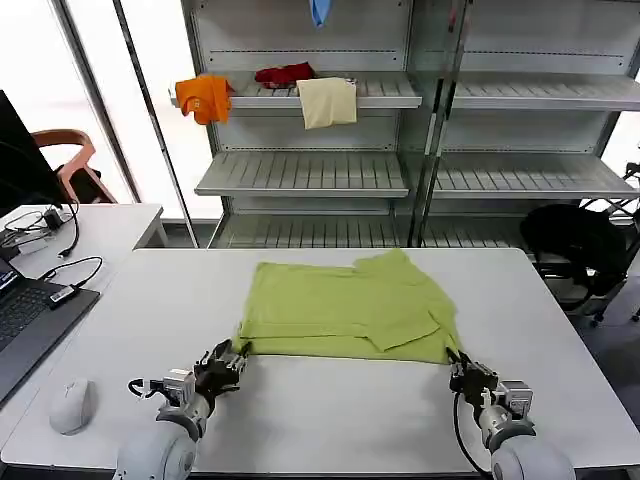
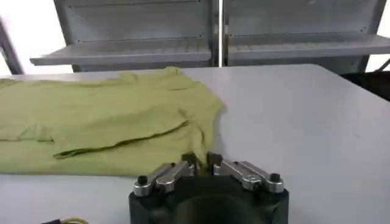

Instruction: Fold and organize the clothes.

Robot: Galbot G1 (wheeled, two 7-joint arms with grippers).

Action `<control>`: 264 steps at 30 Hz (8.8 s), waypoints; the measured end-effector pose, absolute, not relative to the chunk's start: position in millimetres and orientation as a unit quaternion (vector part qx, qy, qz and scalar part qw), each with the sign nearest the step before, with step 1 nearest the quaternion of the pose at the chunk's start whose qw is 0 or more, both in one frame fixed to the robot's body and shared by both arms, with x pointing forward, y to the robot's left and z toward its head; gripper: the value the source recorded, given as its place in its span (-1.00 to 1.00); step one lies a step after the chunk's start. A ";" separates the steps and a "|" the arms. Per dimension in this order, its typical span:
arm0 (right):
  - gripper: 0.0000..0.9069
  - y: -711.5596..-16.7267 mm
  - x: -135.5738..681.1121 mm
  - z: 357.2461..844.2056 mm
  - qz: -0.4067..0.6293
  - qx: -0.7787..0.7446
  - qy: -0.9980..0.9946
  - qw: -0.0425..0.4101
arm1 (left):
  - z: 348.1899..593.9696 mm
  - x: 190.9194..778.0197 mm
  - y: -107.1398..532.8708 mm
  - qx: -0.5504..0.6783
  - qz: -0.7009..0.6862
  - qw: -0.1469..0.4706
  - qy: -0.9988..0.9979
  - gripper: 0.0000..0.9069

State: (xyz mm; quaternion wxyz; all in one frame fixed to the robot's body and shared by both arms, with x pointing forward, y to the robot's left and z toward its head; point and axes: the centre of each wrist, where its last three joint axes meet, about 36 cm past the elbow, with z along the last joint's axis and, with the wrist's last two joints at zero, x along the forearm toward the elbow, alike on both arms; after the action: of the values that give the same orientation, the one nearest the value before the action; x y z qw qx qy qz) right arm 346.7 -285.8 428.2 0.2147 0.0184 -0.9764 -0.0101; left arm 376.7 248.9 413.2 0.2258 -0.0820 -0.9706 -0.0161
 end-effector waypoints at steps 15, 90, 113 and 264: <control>-1.00 -281.5 323.9 439.5 -0.010 0.028 -0.976 0.216 | 417.4 359.6 250.5 -0.085 -0.037 0.224 -0.970 -1.00; 1.00 -196.7 517.9 438.6 0.031 0.057 -0.981 0.184 | 442.3 479.2 312.0 -0.104 -0.023 0.201 -0.974 1.00; -1.00 -186.2 543.5 414.2 0.046 0.065 -0.973 0.216 | 415.3 501.4 318.9 -0.101 -0.065 0.239 -0.963 -0.98; 1.00 -298.7 335.3 524.5 -0.068 0.025 -0.997 -0.009 | 432.8 308.6 318.7 -0.003 -0.082 0.100 -0.992 -1.00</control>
State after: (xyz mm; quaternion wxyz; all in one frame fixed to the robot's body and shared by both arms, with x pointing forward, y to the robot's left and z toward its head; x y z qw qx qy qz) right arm 335.3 -298.7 524.5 -0.0088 0.0251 -0.9973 -0.0684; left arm 308.6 318.7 432.8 0.1003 -0.0029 -0.9916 -0.0815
